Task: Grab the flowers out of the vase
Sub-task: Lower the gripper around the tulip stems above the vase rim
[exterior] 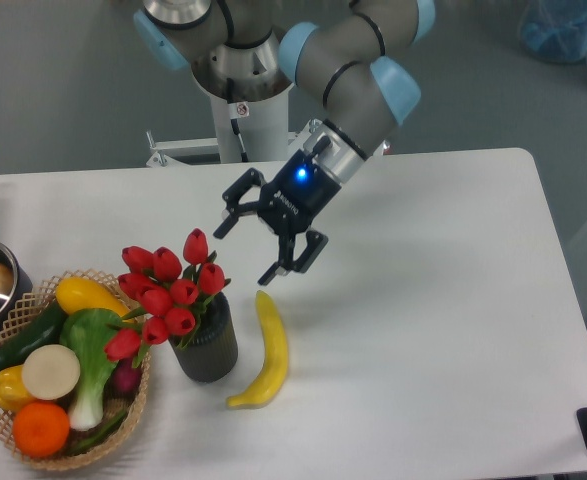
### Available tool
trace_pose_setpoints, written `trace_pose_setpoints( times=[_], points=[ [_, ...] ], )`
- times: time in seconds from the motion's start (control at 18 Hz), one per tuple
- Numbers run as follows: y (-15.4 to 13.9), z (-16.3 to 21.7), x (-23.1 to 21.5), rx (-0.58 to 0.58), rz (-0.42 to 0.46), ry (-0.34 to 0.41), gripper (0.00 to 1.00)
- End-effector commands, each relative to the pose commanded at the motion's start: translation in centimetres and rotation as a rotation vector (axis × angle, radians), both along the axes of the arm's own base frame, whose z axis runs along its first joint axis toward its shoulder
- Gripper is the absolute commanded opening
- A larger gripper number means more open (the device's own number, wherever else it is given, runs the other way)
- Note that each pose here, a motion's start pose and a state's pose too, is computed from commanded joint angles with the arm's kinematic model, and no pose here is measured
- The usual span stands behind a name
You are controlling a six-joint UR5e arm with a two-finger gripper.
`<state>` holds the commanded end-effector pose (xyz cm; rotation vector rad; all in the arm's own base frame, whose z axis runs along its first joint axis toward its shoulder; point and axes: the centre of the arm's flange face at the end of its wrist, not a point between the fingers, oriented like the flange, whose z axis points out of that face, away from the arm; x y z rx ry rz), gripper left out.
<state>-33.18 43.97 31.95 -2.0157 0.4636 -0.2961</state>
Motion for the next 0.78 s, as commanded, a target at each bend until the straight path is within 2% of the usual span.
trace_pose_setpoints(
  times=[0.28,0.78],
  points=[
    [2.3,0.1,0.1,0.01,-0.04,0.017,1.0],
    [5.5,-1.1,0.4,0.002,-0.088,0.0,1.0]
  ],
)
